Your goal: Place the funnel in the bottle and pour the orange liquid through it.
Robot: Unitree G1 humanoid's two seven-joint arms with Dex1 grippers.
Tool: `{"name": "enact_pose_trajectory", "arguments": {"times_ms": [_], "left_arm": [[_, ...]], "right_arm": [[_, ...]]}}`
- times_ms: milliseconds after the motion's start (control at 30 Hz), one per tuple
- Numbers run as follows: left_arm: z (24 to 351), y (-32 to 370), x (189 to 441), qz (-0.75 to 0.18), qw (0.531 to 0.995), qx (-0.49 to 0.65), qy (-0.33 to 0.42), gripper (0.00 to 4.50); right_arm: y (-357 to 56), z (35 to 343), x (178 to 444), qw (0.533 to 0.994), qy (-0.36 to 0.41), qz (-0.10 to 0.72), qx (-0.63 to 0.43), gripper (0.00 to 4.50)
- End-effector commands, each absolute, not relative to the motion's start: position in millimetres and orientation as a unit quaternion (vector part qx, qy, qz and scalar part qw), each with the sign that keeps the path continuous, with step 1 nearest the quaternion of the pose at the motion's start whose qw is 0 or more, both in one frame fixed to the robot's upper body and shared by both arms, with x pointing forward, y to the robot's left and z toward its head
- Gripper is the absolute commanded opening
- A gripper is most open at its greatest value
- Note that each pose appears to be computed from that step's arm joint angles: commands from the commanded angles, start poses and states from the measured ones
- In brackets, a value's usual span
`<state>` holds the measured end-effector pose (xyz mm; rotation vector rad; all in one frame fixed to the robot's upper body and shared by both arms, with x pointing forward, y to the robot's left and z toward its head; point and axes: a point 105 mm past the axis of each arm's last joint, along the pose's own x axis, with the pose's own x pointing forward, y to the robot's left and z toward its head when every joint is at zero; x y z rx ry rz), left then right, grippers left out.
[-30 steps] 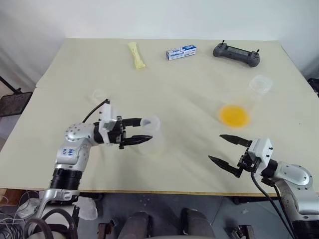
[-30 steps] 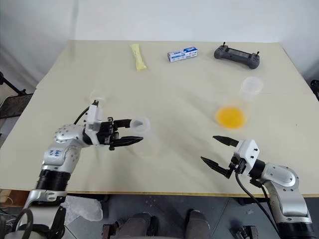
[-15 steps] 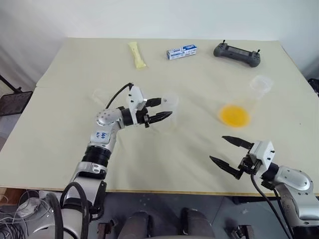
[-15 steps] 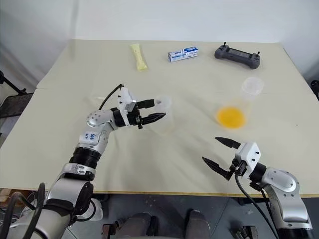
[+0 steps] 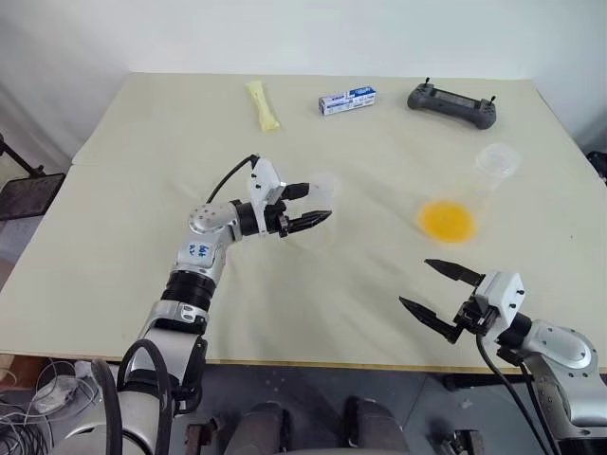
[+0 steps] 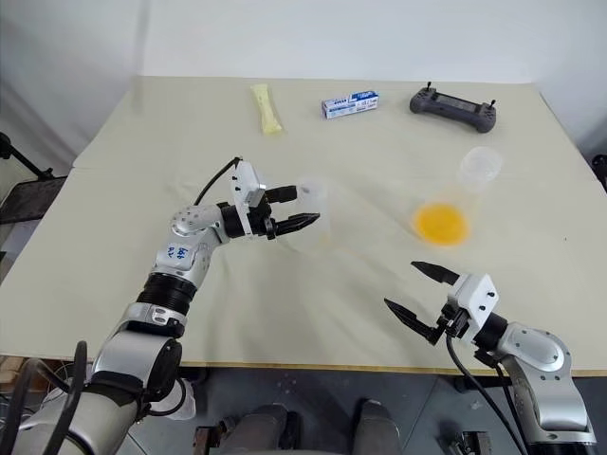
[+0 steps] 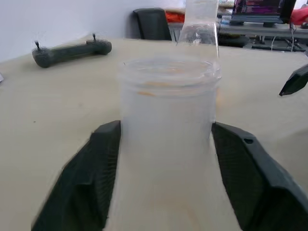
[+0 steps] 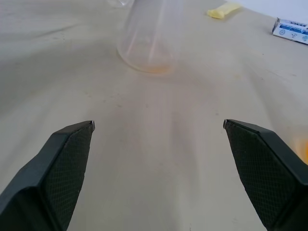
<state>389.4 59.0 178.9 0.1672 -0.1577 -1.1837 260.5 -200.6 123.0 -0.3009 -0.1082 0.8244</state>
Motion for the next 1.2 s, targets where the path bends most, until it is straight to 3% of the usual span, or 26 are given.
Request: {"name": "enact_pose_trajectory", "arguments": {"times_ms": [33,67,500,1000,1200], "left_arm": [[181,62,386,-0.558,0.822,0.082,-0.075,4.2],[181,63,384,-0.561,0.82,0.08,-0.074,4.48],[182,97,368,-0.56,0.822,0.084,-0.061,4.48],[187,162,354,-0.488,0.867,0.095,-0.045,4.48],[187,212,339,-0.41,0.904,0.112,-0.039,4.48]], "right_arm": [[-203,138,260,0.903,-0.08,0.391,-0.16,4.5],[-203,138,260,0.903,-0.08,0.39,-0.16,4.5],[-204,141,262,0.896,-0.079,0.403,-0.168,4.5],[-198,145,276,0.887,-0.084,0.423,-0.164,4.5],[-199,144,274,0.886,-0.079,0.428,-0.163,4.5]]}}
